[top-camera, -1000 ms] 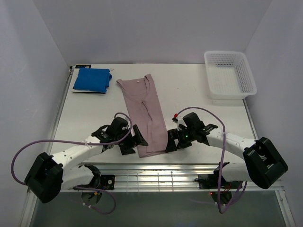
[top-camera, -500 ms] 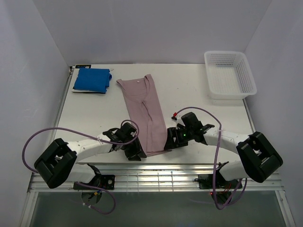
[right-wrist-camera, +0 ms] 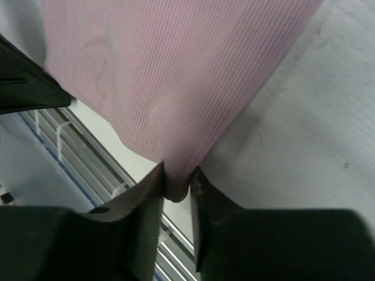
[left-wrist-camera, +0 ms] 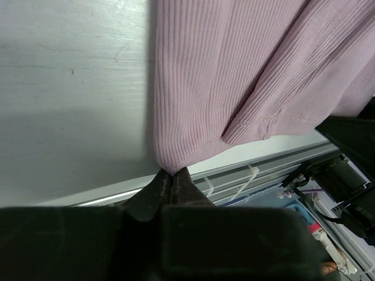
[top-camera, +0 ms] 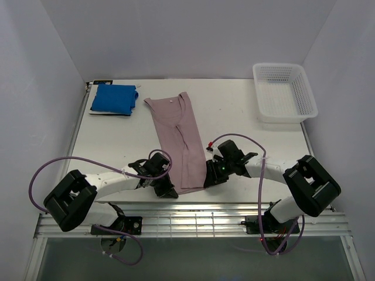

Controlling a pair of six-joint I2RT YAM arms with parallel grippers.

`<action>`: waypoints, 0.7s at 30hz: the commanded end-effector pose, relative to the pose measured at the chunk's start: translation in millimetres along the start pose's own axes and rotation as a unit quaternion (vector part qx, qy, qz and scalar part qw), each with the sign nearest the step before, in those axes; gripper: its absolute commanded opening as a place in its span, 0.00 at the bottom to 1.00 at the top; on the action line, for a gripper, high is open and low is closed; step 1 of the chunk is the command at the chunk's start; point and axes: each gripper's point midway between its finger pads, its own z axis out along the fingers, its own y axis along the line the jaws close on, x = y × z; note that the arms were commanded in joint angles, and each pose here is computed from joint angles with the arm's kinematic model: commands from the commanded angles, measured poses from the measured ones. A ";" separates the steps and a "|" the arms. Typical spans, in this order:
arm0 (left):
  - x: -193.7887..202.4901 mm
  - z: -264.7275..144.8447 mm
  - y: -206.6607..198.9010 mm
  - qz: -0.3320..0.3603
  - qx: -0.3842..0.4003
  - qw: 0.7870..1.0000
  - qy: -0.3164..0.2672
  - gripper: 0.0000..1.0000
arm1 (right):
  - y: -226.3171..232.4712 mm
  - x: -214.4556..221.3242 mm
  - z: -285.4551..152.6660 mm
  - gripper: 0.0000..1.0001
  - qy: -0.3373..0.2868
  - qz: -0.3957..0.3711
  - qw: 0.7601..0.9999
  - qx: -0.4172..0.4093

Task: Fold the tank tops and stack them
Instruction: Fold the tank top

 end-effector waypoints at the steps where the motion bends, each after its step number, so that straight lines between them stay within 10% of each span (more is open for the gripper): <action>1: -10.4 6.2 25.2 -0.005 -0.050 0.998 -0.038 0.02 | -20.3 18.2 -1.4 0.26 0.031 0.014 0.998 0.058; 21: -1.3 -20.8 -15.9 0.019 0.044 0.999 -0.026 0.00 | 18.2 10.1 -34.9 0.09 0.004 -0.021 1.000 0.001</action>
